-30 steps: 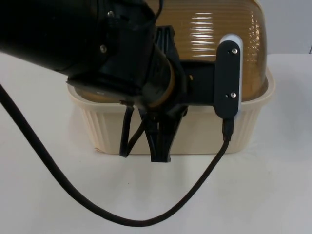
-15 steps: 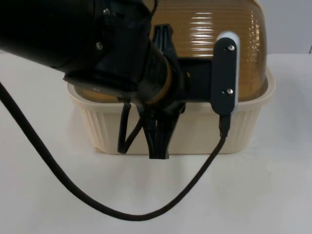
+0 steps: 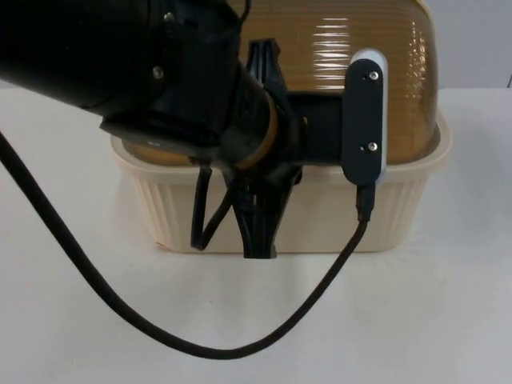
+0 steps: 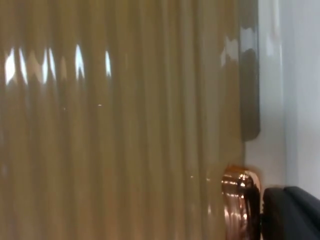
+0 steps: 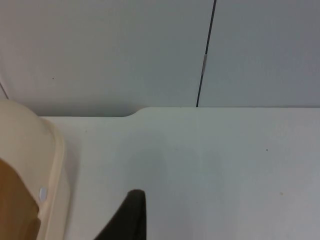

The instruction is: Open the box lid with the left hand, place the block into the box with the right hand, then close the box lid with the left hand.

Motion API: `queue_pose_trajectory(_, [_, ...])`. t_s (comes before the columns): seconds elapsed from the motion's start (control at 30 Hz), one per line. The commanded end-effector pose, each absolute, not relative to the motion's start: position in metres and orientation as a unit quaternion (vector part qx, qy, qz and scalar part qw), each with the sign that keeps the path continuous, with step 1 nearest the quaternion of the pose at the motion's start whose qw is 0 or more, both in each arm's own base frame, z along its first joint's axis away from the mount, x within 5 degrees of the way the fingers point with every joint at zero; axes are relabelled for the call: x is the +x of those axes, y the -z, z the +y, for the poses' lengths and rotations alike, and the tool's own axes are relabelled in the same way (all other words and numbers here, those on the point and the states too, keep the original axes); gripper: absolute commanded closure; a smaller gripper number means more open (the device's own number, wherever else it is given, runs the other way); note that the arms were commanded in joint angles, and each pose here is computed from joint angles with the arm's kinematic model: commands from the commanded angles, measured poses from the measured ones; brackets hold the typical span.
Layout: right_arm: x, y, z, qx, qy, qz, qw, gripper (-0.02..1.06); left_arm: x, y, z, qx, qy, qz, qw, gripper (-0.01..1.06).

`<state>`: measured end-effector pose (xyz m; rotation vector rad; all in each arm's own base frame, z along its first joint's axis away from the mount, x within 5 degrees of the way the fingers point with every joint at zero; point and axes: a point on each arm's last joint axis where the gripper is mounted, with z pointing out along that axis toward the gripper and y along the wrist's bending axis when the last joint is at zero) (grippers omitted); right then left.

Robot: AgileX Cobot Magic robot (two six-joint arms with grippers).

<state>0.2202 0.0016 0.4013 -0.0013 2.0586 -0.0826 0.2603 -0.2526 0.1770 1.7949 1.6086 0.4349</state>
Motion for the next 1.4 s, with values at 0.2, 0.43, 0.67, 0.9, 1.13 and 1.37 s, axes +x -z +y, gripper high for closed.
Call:
queue_pose_trajectory(0.2, [0.220,-0.402,0.000,0.001,0.036,0.856,0.516,-0.01,0.267,-0.182,-0.250,0.665,-0.195,0.627,0.356,1.05])
queue_pose_trajectory(0.43, [0.220,-0.402,0.000,0.009,0.032,0.856,0.516,-0.01,0.272,-0.187,-0.247,0.653,-0.229,0.620,0.371,1.05])
queue_pose_trajectory(0.67, [0.220,-0.402,0.000,0.009,0.032,0.856,0.516,-0.01,0.276,-0.193,-0.247,0.660,-0.262,0.595,0.378,1.05])
queue_pose_trajectory(0.9, [0.220,-0.402,0.000,0.009,0.032,0.856,0.516,-0.01,0.285,-0.212,-0.254,0.648,-0.286,0.579,0.405,1.05])
queue_pose_trajectory(1.13, [0.219,-0.400,0.000,0.010,0.034,0.862,0.506,-0.01,0.300,-0.235,-0.258,0.634,-0.301,0.561,0.438,1.05])
queue_pose_trajectory(1.37, [0.219,-0.400,0.000,0.010,0.034,0.862,0.506,-0.01,0.326,-0.246,-0.238,0.622,-0.309,0.562,0.449,1.05])
